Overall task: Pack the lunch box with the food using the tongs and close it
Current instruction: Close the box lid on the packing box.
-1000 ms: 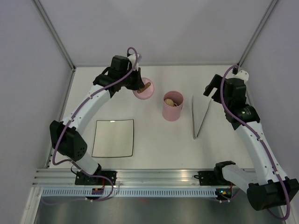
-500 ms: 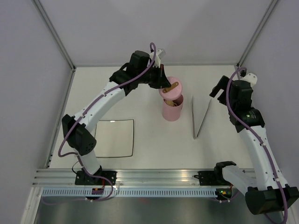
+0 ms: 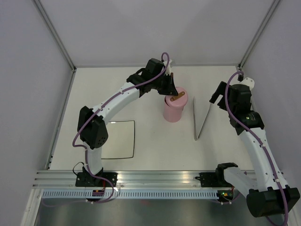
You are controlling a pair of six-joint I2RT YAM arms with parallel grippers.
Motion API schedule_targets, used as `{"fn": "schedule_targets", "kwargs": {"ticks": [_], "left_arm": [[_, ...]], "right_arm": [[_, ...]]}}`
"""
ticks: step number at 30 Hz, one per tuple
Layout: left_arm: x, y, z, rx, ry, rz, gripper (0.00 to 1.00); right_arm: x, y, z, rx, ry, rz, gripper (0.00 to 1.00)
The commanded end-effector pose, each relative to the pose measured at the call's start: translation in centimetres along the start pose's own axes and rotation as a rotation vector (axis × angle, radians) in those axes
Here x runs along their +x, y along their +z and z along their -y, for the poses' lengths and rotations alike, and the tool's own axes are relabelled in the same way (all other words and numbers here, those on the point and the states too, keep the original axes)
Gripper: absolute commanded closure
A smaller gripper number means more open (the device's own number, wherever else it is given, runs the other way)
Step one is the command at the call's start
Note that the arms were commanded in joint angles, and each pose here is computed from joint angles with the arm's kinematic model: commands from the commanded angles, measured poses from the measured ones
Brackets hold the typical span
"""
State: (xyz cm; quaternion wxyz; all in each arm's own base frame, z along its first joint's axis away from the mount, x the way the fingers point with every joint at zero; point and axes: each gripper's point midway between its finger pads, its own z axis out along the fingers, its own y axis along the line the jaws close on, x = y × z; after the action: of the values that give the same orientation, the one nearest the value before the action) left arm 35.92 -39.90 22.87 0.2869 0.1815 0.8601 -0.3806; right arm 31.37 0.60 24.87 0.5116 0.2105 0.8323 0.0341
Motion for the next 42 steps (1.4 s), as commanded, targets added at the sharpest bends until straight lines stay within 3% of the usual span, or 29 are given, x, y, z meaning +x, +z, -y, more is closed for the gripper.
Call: {"fn": "schedule_targets", "kwargs": {"ticks": [1, 28, 31, 36, 42], "left_arm": [[-1.5, 0.5, 0.3, -0.011, -0.021, 0.059, 0.98], [2.6, 3.2, -5.2, -0.188, -0.112, -0.01, 0.98], [3.0, 3.2, -6.0, -0.217, -0.101, -0.013, 0.98], [3.5, 2.7, -6.7, -0.256, -0.113, -0.007, 0.98], [1.2, 0.4, -6.2, -0.293, -0.078, 0.078, 0.98]], "right_arm": [[0.1, 0.1, -0.3, -0.025, -0.018, -0.001, 0.02], [2.0, 1.5, -1.3, -0.08, -0.013, -0.058, 0.02], [2.1, 1.6, -2.3, -0.135, -0.019, -0.066, 0.02], [1.9, 1.1, -7.1, -0.39, -0.014, -0.092, 0.02], [1.6, 1.6, -8.9, -0.465, -0.007, -0.11, 0.02]]}}
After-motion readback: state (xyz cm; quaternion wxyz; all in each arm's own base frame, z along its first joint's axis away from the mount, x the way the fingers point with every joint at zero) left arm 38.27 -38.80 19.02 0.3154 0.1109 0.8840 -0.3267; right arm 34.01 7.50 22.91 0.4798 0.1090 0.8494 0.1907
